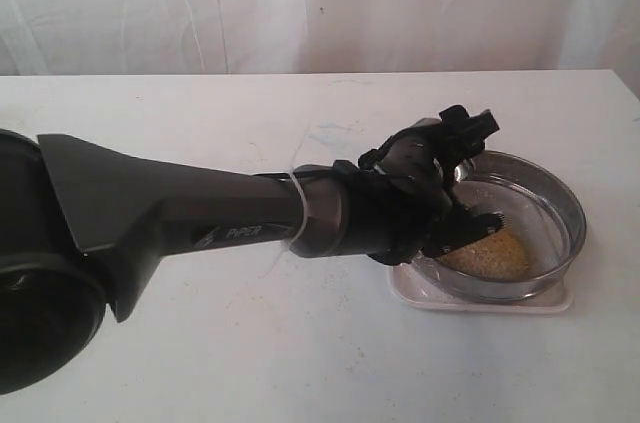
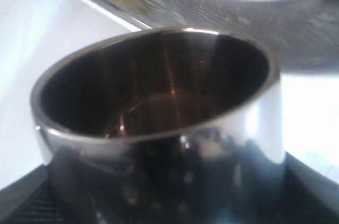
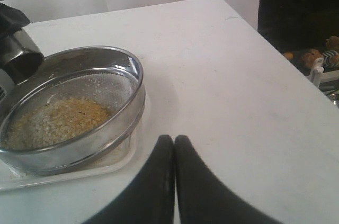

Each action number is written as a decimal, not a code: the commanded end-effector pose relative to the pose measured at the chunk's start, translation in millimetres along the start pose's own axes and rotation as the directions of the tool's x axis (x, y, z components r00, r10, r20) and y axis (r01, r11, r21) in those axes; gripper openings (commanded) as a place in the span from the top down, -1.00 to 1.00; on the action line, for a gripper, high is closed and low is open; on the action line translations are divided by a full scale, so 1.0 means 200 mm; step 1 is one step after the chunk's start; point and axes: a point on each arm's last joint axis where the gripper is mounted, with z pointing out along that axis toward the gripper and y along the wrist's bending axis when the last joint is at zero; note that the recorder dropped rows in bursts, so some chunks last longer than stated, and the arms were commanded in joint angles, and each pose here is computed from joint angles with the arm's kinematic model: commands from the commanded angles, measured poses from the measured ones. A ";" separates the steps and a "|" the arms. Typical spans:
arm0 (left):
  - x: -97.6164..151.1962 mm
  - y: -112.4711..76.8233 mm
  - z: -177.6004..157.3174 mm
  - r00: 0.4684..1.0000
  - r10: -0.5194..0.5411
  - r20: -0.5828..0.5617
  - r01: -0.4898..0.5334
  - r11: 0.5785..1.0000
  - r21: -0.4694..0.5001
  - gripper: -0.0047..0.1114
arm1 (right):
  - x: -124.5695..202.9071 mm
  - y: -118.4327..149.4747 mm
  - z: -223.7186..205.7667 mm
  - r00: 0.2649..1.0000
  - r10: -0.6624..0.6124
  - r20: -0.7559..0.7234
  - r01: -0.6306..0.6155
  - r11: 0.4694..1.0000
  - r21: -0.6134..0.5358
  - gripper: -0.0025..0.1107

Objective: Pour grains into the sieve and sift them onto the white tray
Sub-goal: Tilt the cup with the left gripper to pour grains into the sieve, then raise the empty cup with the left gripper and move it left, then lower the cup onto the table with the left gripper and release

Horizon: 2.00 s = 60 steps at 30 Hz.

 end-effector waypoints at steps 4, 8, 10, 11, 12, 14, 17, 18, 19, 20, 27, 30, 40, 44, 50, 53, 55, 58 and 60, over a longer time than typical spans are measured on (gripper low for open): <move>0.02 0.06 -0.03 0.879 -0.474 0.051 0.476 0.879 -0.035 0.92 | 0.00 0.00 0.00 1.000 -0.001 0.015 0.001 1.000 0.003 0.96; 0.07 0.13 -0.08 0.742 -0.660 0.117 0.668 0.743 -0.044 0.92 | 0.00 0.00 0.00 1.000 -0.001 0.015 0.001 1.000 0.003 0.96; 0.15 0.23 -0.16 0.630 -0.733 0.255 0.763 0.645 -0.032 0.92 | 0.00 0.00 0.00 1.000 -0.001 0.015 0.001 1.000 0.003 0.96; 0.21 0.28 -0.21 0.556 -0.772 0.308 0.815 0.578 -0.021 0.92 | 0.00 0.00 0.00 1.000 -0.001 0.015 0.001 1.000 0.003 0.96; 0.25 0.30 -0.23 0.495 -0.806 0.325 0.854 0.520 -0.011 0.92 | 0.00 0.00 0.00 1.000 -0.001 0.015 0.001 1.000 0.003 0.96; 0.37 0.30 -0.28 0.344 -0.882 0.323 0.930 0.367 0.014 0.92 | 0.00 0.00 0.00 1.000 -0.001 0.015 0.001 1.000 0.003 0.96; 0.49 0.21 -0.34 0.121 -0.934 0.335 0.973 0.179 0.149 0.92 | 0.00 0.00 0.00 1.000 -0.001 0.015 0.001 1.000 0.003 0.96; 0.52 0.14 -0.35 0.068 -0.947 0.314 0.971 0.135 0.196 0.92 | 0.00 0.00 0.00 1.000 -0.001 0.015 0.001 1.000 0.003 0.96; 0.55 0.06 -0.36 0.035 -0.962 0.271 0.971 0.097 0.217 0.92 | 0.00 0.00 0.00 1.000 -0.001 0.015 0.001 1.000 0.003 0.96; 0.58 -0.04 -0.36 -0.013 -0.977 0.212 0.971 0.037 0.234 0.92 | 0.00 0.00 0.00 1.000 -0.001 0.015 0.001 1.000 0.003 0.96; 0.95 -0.51 -0.48 -0.360 -0.911 0.200 0.899 -0.281 0.336 0.92 | 0.00 0.00 0.00 1.000 -0.001 0.015 0.001 1.000 0.003 0.96; 1.05 -0.75 -0.50 -0.581 -0.772 0.259 0.805 -0.499 0.320 0.92 | 0.00 0.00 0.00 1.000 -0.001 0.015 0.001 1.000 0.003 0.96; 0.91 -1.22 -0.56 -0.336 -0.921 0.197 0.935 -0.300 0.191 0.92 | 0.00 0.00 0.00 1.000 -0.001 0.015 0.001 1.000 0.003 0.96; 0.91 -1.26 -0.49 -0.494 -0.855 0.157 0.867 -0.470 0.168 0.92 | 0.00 0.00 0.00 1.000 -0.001 0.015 0.001 1.000 0.003 0.96; 0.93 -1.38 -0.33 -0.752 -0.655 0.066 0.659 -0.750 0.062 0.92 | 0.00 0.00 0.00 1.000 -0.001 0.015 0.001 1.000 0.003 0.96; 0.90 -1.41 -0.27 -0.742 -0.669 0.045 0.670 -0.738 0.081 0.92 | 0.00 0.00 0.00 1.000 -0.001 0.015 0.001 1.000 0.003 0.96; 0.88 -1.43 -0.23 -0.728 -0.685 0.029 0.684 -0.722 0.103 0.92 | 0.00 0.00 0.00 1.000 -0.001 0.015 0.001 1.000 0.003 0.96; 0.84 -1.45 -0.18 -0.699 -0.715 0.024 0.710 -0.688 0.151 0.92 | 0.00 0.00 0.00 1.000 -0.001 0.015 0.001 1.000 0.003 0.96; 0.81 -1.45 -0.16 -0.675 -0.736 0.045 0.729 -0.656 0.197 0.92 | 0.00 0.00 0.00 1.000 -0.001 0.015 0.001 1.000 0.003 0.96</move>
